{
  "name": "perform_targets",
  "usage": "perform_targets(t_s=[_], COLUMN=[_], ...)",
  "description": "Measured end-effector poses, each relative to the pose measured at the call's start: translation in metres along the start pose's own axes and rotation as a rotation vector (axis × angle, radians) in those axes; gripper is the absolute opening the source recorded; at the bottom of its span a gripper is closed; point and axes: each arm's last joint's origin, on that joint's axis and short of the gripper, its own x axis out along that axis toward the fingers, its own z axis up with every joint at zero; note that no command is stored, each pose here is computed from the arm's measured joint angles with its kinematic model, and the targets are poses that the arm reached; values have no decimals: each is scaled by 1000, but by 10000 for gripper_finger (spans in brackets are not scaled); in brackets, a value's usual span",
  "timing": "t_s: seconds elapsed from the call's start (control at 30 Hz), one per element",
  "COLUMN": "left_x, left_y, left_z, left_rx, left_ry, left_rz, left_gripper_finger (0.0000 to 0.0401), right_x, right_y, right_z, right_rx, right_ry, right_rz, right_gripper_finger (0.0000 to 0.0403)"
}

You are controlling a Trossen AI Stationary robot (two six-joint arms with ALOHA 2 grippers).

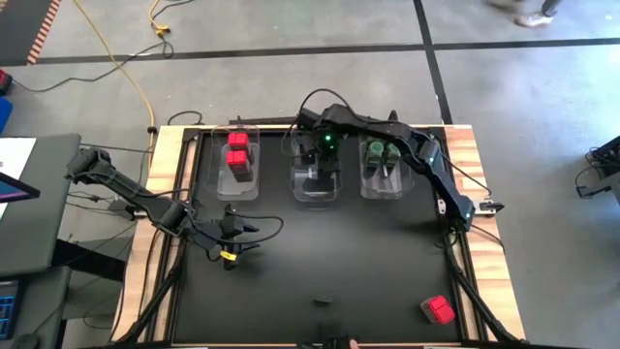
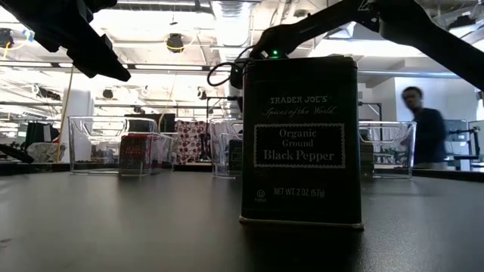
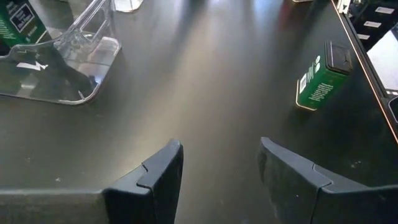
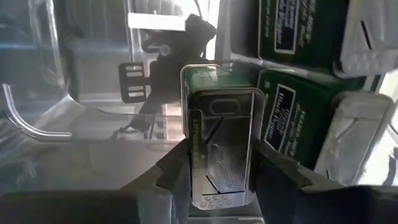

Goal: Sort spices by type
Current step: Put the black seasoning can into the middle transparent bin

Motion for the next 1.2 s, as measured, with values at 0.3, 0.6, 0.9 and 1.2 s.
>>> perform_targets(t_s=[0.3,0.6,0.9,1.2], left_x=[0,0,0,0], left_y=[0,0,0,0], left_z=[0,0,0,0], left_rx=[-9,-11,-11,-11], left_ry=[0,0,0,0], left_rz=[0,-1,-1,-1], left_gripper_finger=[194,194,194,194], right_x=[0,0,-2,-2], right_y=[-3,-2,-3,-3], right_z=[-3,-4,-2,-2], right_rx=[33,31,34,34], right_ry=[14,20,-3,-2], right_rz=[7,9,-8,-7], right_gripper_finger=[190,184,186,186])
